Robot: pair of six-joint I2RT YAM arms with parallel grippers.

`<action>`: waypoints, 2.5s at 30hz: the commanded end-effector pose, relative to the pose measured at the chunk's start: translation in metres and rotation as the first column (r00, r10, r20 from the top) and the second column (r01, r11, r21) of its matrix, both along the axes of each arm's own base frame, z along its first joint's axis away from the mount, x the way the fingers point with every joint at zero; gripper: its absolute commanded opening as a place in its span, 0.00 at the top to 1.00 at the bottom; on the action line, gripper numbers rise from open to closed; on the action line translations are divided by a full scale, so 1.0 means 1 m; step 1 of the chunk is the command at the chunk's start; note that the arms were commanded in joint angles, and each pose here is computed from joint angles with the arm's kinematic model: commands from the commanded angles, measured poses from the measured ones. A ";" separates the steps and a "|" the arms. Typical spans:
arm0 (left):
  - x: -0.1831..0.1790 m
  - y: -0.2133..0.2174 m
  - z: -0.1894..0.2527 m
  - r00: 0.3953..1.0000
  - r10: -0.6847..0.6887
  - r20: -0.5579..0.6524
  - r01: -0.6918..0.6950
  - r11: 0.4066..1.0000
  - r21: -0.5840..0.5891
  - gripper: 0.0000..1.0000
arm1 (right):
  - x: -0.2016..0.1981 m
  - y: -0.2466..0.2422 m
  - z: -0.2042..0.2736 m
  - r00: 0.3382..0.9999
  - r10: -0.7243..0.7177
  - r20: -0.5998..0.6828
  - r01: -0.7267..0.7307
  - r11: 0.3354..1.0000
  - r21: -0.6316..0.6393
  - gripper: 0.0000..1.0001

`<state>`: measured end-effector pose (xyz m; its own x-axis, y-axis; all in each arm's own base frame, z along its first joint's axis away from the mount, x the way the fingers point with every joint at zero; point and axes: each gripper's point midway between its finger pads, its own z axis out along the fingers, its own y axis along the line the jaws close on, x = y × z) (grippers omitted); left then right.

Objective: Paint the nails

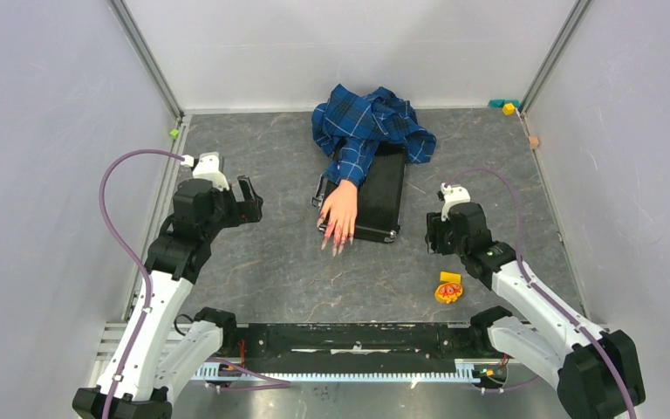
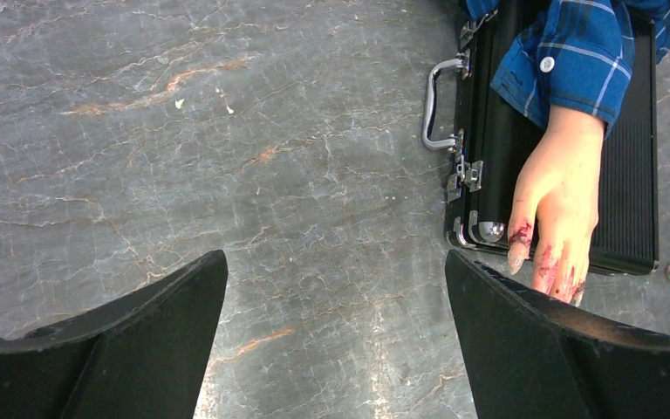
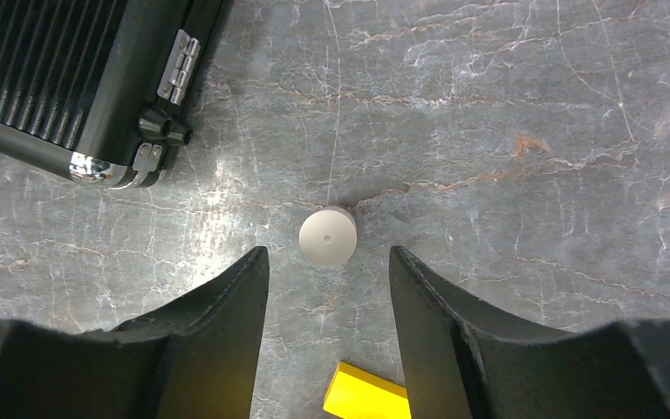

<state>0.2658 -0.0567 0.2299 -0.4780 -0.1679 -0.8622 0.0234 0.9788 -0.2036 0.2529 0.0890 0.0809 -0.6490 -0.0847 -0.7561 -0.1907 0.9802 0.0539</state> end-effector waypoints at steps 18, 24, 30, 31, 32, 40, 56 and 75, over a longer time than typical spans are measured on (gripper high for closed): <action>0.001 0.001 0.012 0.998 0.020 0.058 -0.018 0.999 -0.031 0.00 | 0.017 0.003 -0.007 0.999 0.010 -0.041 -0.013 0.997 -0.072 0.80; 0.000 -0.009 0.025 0.993 -0.033 0.113 0.041 0.997 -0.066 0.00 | 0.018 0.003 0.024 1.000 0.019 0.024 -0.018 0.998 -0.055 1.00; -0.005 -0.029 0.037 0.968 -0.156 0.197 0.173 0.982 -0.072 0.00 | 0.013 0.018 0.047 0.996 0.078 0.046 -0.079 0.997 0.017 1.00; -0.005 -0.031 0.038 0.965 -0.172 0.200 0.187 0.981 -0.059 0.00 | 0.013 0.021 0.051 0.995 0.086 0.050 -0.088 0.996 0.032 1.00; -0.004 -0.034 0.040 0.961 -0.189 0.203 0.202 0.978 -0.050 0.00 | 0.013 0.024 0.054 0.995 0.093 0.049 -0.095 0.995 0.043 1.00; -0.017 -0.128 0.078 0.816 -0.518 0.256 0.533 0.846 0.014 0.00 | 0.007 0.064 0.098 0.977 0.192 0.093 -0.207 0.959 0.194 1.00; -0.111 -0.253 0.010 0.358 -0.929 0.094 0.918 0.369 0.148 0.00 | -0.027 0.150 0.164 0.902 0.399 0.165 -0.431 0.798 0.422 1.00; -0.087 -0.233 0.013 0.510 -0.852 0.119 0.821 0.523 0.228 0.22 | -0.067 0.222 0.232 0.809 0.500 0.308 -0.569 0.535 0.625 1.00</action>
<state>0.1723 -0.2894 0.2310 -0.2130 0.3520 -0.9115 0.8724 0.4886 -0.0152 0.1892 0.2976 0.2726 -0.6260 0.0777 -0.7759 -0.6544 0.4888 0.5770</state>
